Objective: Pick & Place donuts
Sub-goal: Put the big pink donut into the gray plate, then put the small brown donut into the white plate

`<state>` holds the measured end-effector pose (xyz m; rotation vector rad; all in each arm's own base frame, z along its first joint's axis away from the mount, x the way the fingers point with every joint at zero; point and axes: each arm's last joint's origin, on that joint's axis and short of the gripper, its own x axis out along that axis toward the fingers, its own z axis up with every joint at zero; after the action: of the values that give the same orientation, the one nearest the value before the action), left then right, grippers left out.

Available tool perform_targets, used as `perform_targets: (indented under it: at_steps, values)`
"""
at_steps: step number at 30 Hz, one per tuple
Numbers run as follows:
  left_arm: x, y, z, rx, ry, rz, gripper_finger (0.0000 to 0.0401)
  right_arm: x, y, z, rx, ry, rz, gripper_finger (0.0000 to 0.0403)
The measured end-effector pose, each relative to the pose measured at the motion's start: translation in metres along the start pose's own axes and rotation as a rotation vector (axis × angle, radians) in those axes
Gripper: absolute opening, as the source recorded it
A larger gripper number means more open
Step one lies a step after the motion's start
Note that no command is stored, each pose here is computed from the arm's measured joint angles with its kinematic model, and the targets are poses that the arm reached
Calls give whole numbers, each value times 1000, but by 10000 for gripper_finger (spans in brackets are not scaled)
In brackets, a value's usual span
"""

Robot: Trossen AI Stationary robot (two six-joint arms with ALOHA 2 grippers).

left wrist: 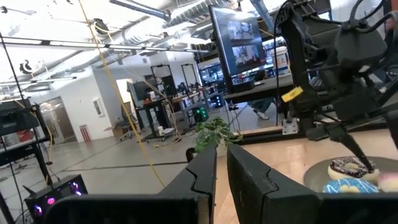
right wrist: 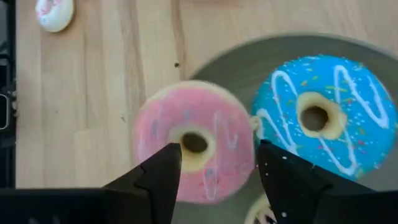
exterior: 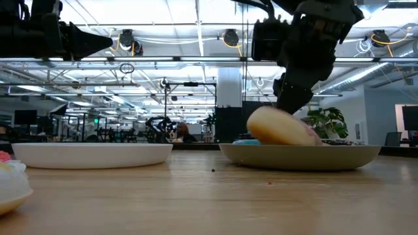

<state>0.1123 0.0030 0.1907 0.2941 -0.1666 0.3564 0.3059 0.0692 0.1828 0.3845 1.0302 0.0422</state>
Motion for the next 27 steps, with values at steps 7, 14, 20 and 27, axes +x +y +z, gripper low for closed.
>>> perform_targets:
  at_steps: [7,14,20,27]
  values:
    - [0,0,0,-2,1,0,47,0,-4,-3,1,30,-47,198]
    - [0,0,0,-1,0,0,47,0,1,8,-97,-96,-20,186]
    - [0,0,0,1,0,0,47,1,2,15,-151,-193,-80,140]
    - [0,0,0,6,1,0,47,0,11,17,-225,-249,-48,10]
